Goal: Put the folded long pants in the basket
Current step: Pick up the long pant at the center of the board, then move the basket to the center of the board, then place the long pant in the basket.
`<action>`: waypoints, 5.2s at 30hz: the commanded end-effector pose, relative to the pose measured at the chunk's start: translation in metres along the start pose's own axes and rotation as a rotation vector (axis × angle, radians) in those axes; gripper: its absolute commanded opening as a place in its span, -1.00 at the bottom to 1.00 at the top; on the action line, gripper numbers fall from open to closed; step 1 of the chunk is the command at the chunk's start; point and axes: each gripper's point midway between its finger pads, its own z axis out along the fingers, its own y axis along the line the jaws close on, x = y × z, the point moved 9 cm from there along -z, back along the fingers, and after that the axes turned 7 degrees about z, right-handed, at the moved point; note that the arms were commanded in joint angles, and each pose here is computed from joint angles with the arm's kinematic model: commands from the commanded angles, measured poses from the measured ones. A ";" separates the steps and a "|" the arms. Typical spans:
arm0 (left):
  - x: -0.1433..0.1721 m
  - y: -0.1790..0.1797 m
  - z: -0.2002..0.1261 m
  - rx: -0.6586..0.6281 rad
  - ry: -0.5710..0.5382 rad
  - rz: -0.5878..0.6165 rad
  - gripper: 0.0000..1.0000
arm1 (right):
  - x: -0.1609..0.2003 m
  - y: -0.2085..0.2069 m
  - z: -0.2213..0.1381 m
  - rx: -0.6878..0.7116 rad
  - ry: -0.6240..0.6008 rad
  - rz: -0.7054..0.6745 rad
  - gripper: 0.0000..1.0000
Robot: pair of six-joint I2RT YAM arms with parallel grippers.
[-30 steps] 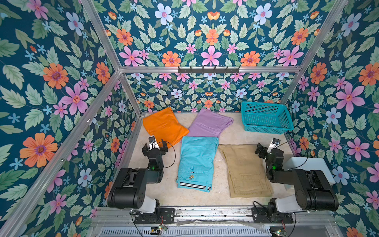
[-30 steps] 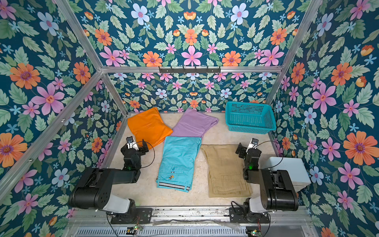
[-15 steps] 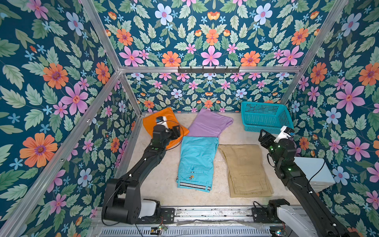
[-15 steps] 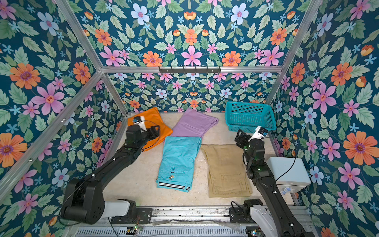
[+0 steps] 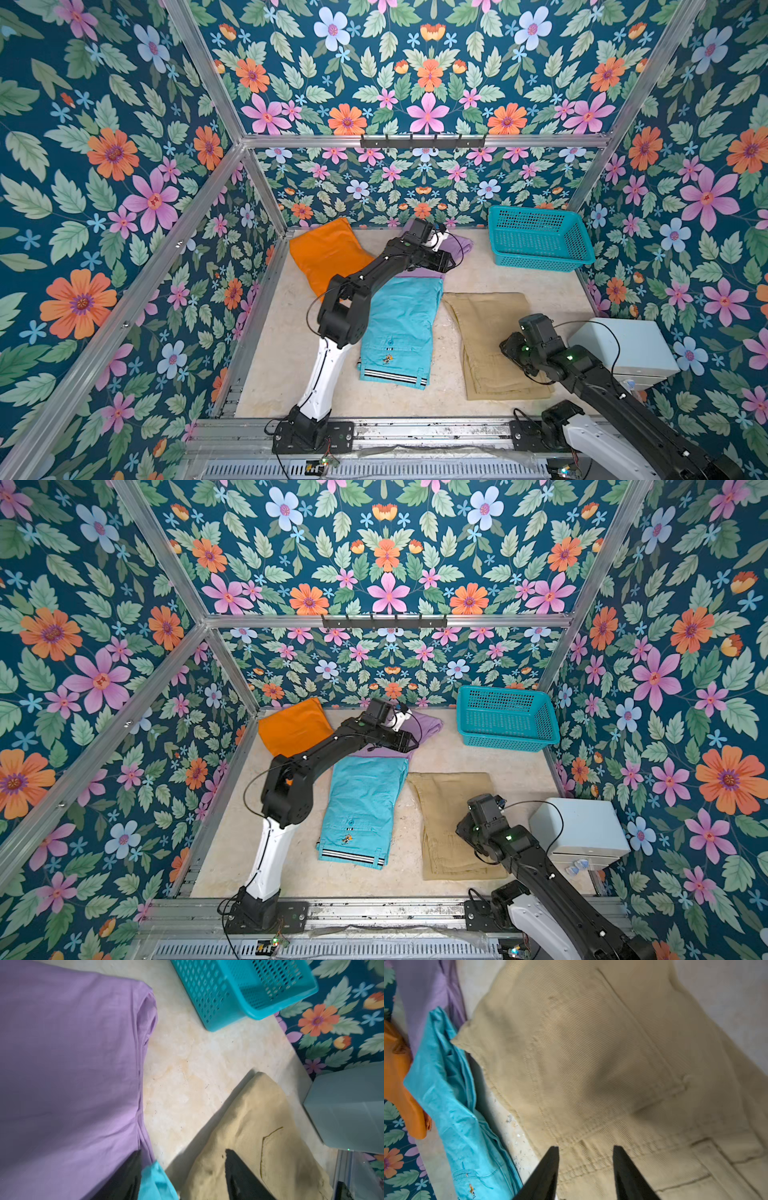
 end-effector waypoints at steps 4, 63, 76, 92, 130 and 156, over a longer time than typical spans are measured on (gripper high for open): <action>0.013 -0.005 0.048 0.095 0.070 0.001 0.37 | 0.010 -0.016 0.008 0.084 0.069 0.022 -0.13; 0.108 0.034 -0.129 -0.613 -0.074 -0.367 -1.00 | -0.108 0.082 0.068 -0.092 0.183 0.039 0.55; 0.107 0.038 -0.122 -0.614 -0.061 -0.360 -1.00 | -0.143 0.109 0.147 -0.067 0.306 -0.007 0.50; 0.090 0.033 -0.133 -0.599 -0.142 -0.316 -1.00 | -0.155 0.132 0.136 -0.140 0.286 -0.132 -1.00; -0.073 -0.015 -0.068 -0.353 -0.541 -0.164 -1.00 | -0.318 0.171 0.089 -0.118 0.107 -0.035 -1.00; -0.051 -0.087 -0.176 -0.266 -0.561 -0.187 -1.00 | -0.259 0.156 -0.053 -0.225 -0.016 -0.036 -1.00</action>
